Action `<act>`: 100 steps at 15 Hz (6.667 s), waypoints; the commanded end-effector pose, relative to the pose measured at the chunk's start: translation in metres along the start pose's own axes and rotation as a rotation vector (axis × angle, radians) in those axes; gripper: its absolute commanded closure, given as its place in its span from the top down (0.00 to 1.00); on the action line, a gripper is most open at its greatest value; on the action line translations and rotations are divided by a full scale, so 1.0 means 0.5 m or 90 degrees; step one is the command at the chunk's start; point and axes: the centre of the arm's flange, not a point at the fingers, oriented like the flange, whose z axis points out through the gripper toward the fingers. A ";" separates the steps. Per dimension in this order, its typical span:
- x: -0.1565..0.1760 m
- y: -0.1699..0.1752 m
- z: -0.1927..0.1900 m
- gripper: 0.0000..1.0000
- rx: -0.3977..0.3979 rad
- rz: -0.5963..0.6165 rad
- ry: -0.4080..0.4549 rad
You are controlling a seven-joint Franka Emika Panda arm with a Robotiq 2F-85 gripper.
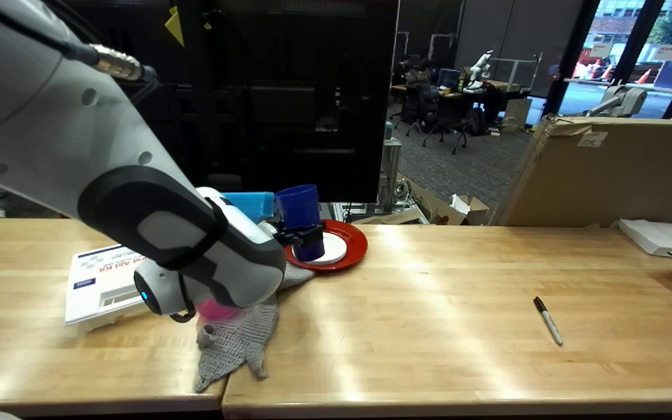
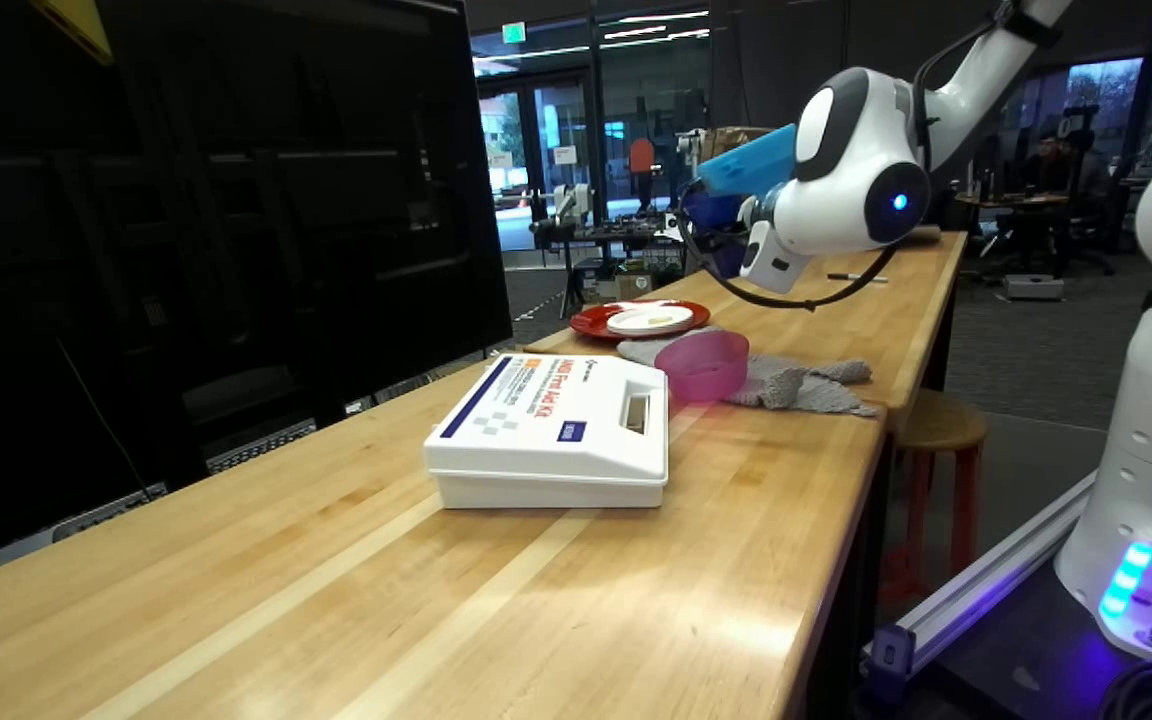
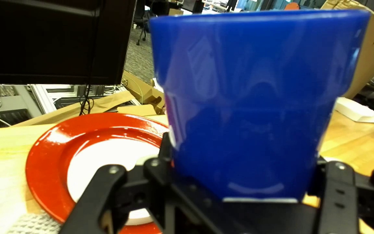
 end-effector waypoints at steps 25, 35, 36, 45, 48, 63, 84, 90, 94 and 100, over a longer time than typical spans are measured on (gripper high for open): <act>-0.057 0.060 0.038 0.58 -0.023 -0.202 -0.032; 0.001 0.015 -0.054 0.58 -0.038 -0.314 -0.012; 0.004 0.012 -0.063 0.58 -0.039 -0.324 -0.010; 0.002 -0.006 -0.078 0.58 -0.041 -0.365 -0.020; 0.010 0.010 -0.060 0.58 -0.042 -0.326 -0.028; -0.032 0.103 -0.084 0.58 -0.167 -0.048 -0.002; -0.112 0.145 -0.289 0.58 -0.337 0.146 0.044; -0.123 0.171 -0.242 0.83 -0.320 0.124 0.088; -0.122 0.167 -0.239 0.58 -0.316 0.117 0.090; -0.085 0.201 -0.302 0.58 -0.361 0.207 0.126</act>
